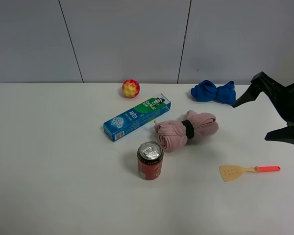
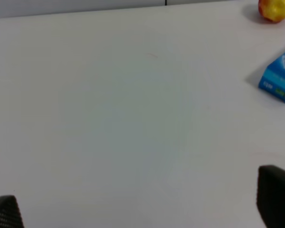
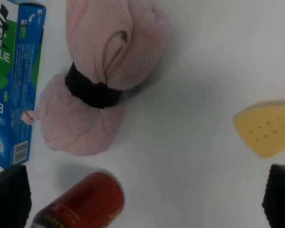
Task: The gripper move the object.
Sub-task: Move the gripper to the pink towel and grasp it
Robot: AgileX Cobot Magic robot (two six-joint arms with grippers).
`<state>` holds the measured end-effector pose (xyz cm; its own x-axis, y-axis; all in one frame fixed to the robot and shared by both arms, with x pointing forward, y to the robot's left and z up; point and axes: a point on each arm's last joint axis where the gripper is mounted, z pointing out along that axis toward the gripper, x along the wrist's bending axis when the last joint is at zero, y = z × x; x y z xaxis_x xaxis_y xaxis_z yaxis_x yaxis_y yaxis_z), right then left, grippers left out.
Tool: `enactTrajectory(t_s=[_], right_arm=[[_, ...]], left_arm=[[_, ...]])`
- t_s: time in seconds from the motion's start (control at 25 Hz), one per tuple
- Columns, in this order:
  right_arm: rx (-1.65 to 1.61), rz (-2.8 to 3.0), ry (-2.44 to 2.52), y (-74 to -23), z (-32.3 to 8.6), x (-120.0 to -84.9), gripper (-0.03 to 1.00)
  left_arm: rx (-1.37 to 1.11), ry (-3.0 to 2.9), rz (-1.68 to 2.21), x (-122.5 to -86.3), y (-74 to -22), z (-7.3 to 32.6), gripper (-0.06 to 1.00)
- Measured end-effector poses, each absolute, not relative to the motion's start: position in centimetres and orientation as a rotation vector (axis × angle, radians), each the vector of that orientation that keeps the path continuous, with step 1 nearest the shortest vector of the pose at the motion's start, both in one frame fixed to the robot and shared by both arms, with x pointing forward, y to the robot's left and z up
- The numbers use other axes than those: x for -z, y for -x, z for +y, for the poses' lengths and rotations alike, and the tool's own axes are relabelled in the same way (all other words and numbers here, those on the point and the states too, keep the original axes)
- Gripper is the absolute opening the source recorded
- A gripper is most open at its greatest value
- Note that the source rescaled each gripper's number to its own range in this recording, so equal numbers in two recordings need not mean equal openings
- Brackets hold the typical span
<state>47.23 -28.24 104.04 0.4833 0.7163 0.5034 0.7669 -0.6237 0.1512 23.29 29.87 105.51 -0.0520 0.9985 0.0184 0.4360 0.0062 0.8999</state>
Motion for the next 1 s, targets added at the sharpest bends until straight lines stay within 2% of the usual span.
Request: enactTrajectory(t_s=[0.16,0.6,1.0], right_arm=[[0.837,-1.126,2.626,-48.9,-27.4,-102.7,1.00],[0.853,-0.945,2.647,-51.8,-20.6,-98.6,1.00],[0.734,-0.843,2.717,-52.7,-18.5,-94.7,1.00]], left_arm=[[-1.007,-1.513,1.575,-105.5,-23.3,29.9,1.00],[-1.006,-1.513,1.575,-105.5,-23.3,29.9,1.00],[-1.006,-1.513,1.575,-105.5,-23.3,29.9,1.00]])
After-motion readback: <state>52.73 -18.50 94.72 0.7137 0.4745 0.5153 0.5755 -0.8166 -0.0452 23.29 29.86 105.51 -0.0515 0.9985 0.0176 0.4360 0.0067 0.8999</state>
